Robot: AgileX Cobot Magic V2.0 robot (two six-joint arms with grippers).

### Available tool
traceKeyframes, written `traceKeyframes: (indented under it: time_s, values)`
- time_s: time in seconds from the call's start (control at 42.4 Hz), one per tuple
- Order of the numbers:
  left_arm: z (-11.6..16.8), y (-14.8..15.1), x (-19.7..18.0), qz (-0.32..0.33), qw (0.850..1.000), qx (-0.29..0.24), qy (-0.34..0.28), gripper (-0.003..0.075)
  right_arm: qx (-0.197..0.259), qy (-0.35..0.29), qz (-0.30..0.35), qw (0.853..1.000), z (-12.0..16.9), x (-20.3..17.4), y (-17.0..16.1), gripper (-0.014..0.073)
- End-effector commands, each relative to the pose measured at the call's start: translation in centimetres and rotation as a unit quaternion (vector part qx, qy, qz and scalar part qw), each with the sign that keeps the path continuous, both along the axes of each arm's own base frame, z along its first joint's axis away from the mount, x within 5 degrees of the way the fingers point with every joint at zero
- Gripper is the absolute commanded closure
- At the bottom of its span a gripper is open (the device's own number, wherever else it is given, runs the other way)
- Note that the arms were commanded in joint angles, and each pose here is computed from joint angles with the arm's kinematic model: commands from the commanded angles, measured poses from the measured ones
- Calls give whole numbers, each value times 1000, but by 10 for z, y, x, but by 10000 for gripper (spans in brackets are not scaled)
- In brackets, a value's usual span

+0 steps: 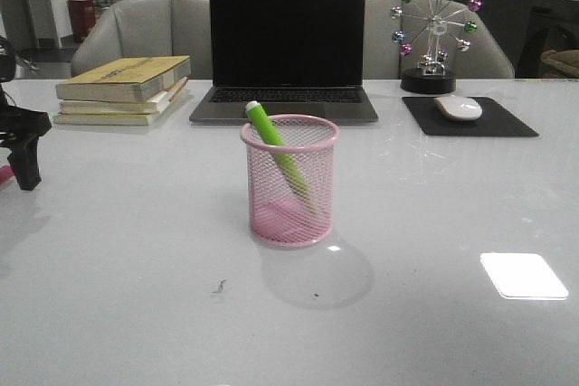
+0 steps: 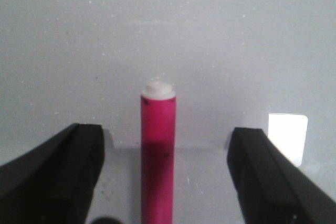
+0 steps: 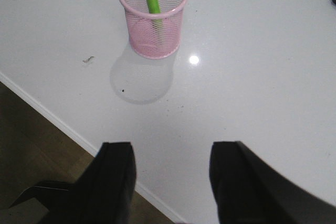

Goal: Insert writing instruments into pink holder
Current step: 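Lower the left gripper and grasp the pink marker on the table, then lift the pink marker and carry it over the pink holder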

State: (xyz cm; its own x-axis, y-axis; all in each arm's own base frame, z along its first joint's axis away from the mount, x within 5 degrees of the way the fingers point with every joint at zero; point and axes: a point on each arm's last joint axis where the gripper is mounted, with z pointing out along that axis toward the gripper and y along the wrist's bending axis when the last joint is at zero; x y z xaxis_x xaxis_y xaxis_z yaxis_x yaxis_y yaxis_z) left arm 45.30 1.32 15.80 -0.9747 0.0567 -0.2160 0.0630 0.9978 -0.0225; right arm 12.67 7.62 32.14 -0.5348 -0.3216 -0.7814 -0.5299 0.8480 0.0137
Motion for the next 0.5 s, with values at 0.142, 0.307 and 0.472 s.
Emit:
traceKeyframes:
  time_s: [0.142, 0.307, 0.472]
  values:
    - [34, 0, 4, 2, 999, -1, -53, 518, 22, -45, -4, 999, 15, 2, 0, 149]
    - [35, 1, 4, 0, 998, 5, -55, 627, 22, -45, -4, 999, 15, 2, 0, 149]
    - [55, -1, -4, -9, 996, 0, -86, 629, 22, -45, -4, 999, 15, 2, 0, 149]
